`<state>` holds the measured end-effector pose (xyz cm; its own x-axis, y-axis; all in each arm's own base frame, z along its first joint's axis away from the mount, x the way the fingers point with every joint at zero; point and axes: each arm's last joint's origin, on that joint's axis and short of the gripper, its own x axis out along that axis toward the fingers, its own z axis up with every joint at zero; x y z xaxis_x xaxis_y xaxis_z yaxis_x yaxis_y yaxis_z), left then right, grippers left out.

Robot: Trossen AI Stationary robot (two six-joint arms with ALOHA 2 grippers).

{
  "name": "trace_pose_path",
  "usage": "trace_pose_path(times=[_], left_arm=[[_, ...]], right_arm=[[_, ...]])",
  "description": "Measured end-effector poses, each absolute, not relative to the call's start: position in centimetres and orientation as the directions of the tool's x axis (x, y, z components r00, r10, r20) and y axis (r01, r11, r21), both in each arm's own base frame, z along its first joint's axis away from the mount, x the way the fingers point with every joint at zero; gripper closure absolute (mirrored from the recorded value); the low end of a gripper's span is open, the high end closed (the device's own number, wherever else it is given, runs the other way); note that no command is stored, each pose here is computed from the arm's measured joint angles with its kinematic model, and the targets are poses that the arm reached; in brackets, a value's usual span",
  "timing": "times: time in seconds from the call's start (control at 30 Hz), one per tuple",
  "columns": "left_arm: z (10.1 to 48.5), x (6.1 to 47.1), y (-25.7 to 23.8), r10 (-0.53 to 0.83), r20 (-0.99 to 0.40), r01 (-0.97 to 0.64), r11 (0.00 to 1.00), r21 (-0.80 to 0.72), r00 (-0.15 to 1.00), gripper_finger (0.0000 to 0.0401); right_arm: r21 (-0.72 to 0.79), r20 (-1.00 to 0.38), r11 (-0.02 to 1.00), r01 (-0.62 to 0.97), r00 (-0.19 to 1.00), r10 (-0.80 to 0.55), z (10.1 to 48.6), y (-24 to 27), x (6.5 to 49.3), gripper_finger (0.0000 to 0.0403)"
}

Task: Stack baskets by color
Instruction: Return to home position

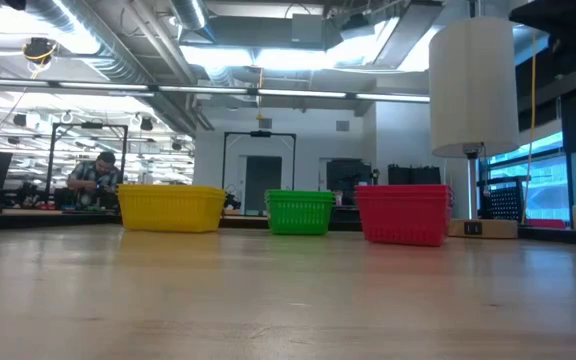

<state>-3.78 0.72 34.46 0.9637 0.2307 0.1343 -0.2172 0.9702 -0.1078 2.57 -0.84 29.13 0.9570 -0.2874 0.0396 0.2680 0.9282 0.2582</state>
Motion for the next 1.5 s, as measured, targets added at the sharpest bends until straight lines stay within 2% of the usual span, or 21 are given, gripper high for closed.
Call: trace_pose_path(times=[0.27, 0.5, 0.67, 0.93, 1.17, 1.33, 1.5], left_arm=[[34.4, -3.7, 0.7, 0.231, 0.135, -0.218, 0.971, -0.102, 0.964, 0.0401], [32.6, -0.7, 0.7, 0.226, 0.127, -0.216, 0.973, -0.084, 0.966, 0.0401], [30.9, 2.1, 0.4, 0.128, 0.186, -0.125, 0.992, -0.028, 0.974, 0.0401], [28.4, 4.6, 0.2, 0.078, 0.195, -0.079, 0.997, -0.004, 0.978, 0.0401], [26.2, 6.1, 0.2, 0.075, 0.182, -0.087, 0.995, 0.058, 0.98, 0.0401], [24.3, 7.3, 0.1, 0.048, 0.173, -0.06, 0.996, 0.063, 0.984, 0.0401], [21.8, 8.5, 0.0, 0.027, 0.204, -0.044, 0.996, 0.08, 0.979, 0.0401]], right_arm=[[0.2, -0.01, 0.938, 0.284, 0.958, -0.288, 28.0, -0.8, 3.1, 0.0403], [0.169, 0.079, 0.962, 0.212, 0.97, -0.228, 26.0, -0.6, 5.6, 0.0403], [0.174, 0.106, 0.971, 0.164, 0.977, -0.184, 23.2, -0.4, 7.5, 0.0403], [0.12, 0.214, 0.991, 0.061, 0.973, -0.086, 20.0, -0.1, 9.1, 0.0403], [0.106, 0.163, 0.993, 0.049, 0.984, -0.066, 18.1, -0.1, 9.6, 0.0403], [-0.039, 0.16, 0.999, -0.018, 0.987, 0.024, 18.1, 0.2, 9.6, 0.0403], [-0.057, 0.142, 0.997, -0.043, 0.989, 0.051, 17.9, 0.3, 9.7, 0.0403]])
